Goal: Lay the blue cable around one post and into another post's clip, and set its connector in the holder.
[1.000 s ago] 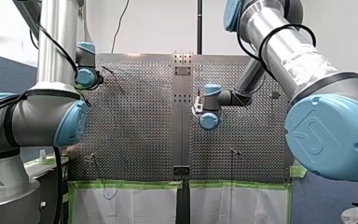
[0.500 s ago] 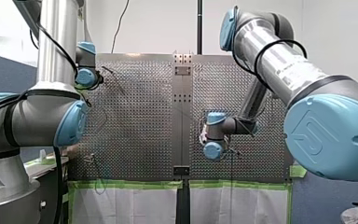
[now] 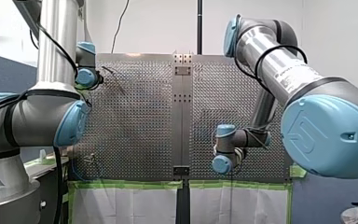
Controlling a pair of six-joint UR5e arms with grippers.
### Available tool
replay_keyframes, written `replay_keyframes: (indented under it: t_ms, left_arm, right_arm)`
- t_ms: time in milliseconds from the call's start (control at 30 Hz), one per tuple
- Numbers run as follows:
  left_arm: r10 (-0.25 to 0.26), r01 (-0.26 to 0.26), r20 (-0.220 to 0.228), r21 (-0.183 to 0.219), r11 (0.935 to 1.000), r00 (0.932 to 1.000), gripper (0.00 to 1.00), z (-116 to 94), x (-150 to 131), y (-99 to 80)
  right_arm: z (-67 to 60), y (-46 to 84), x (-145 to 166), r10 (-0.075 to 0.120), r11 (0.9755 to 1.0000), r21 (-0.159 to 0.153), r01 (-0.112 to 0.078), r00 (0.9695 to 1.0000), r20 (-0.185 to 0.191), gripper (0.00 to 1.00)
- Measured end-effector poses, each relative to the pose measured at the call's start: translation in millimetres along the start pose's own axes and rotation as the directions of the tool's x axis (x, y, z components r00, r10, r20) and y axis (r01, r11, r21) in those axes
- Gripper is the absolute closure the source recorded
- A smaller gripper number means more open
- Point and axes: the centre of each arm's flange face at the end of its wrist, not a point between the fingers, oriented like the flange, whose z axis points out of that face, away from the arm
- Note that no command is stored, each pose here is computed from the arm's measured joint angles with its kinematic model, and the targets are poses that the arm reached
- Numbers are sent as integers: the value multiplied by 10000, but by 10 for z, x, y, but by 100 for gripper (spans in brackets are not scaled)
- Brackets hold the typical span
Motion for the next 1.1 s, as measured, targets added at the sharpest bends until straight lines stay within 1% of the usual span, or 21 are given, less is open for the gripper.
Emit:
replay_keyframes:
  t_ms: [67, 133, 167, 300, 400, 433, 567, 633, 767, 867, 967, 1033, 1100]
  left_arm:
    - [-10, 10, 3, 6, 10000, 10000, 0, 1, -1, -1]
    - [-15, 15, 3, 9, 10000, 10000, 0, 1, -1, -2]
    - [-17, 17, 3, 11, 10000, 10000, 0, 1, -1, -3]
    - [-19, 19, 5, 12, 10000, 10000, 0, 1, -3, -2]
    - [-19, 19, 4, 10, 10000, 10000, 0, 1, -2, -1]
    - [-19, 19, 3, 9, 10000, 10000, 0, 1, -2, -1]
    - [-19, 19, 10, 19, 10000, 10000, 0, 3, -4, -1]
    - [-26, 26, 18, 26, 10000, 10000, 0, 4, -6, 0]
    - [-40, 40, 26, 34, 10000, 10000, 0, 5, -10, -1]
    - [-45, 45, 23, 36, 10000, 10000, 0, 5, -7, -1]
    - [-46, 46, 25, 41, 10000, 10000, 0, 6, -7, -3]
    - [-47, 47, 32, 38, 10000, 10000, 0, 7, -9, 1]
    - [-55, 54, 40, 30, 10000, 10000, 0, 8, -13, 7]
  right_arm:
    - [29, 110, -8, -121, 9998, -177, 120, 9999, -38, 100]
    - [54, 205, -17, -268, 9993, -250, 267, 9996, -50, 100]
    - [72, 273, -23, -374, 9989, -275, 372, 9993, -56, 100]
    - [129, 511, -41, -673, 9973, -304, 670, 9977, -61, 100]
    - [161, 688, -50, -937, 9952, -307, 934, 9956, -62, 100]
    - [168, 739, -52, -1024, 9943, -307, 1022, 9947, -59, 100]
    - [195, 957, -57, -1417, 9895, -310, 1414, 9899, -59, 100]
    - [201, 1034, -58, -1565, 9872, -311, 1562, 9877, -56, 100]
    - [208, 1211, -57, -1874, 9818, -312, 1872, 9823, -53, 100]
    - [208, 1349, -54, -2002, 9793, -313, 2000, 9797, -54, 100]
    - [203, 1491, -48, -2073, 9778, -314, 2070, 9783, -59, 100]
    - [207, 1560, -41, -2098, 9773, -311, 2095, 9777, -80, 100]
    - [260, 1610, -21, -2074, 9779, -313, 2067, 9780, -206, 100]
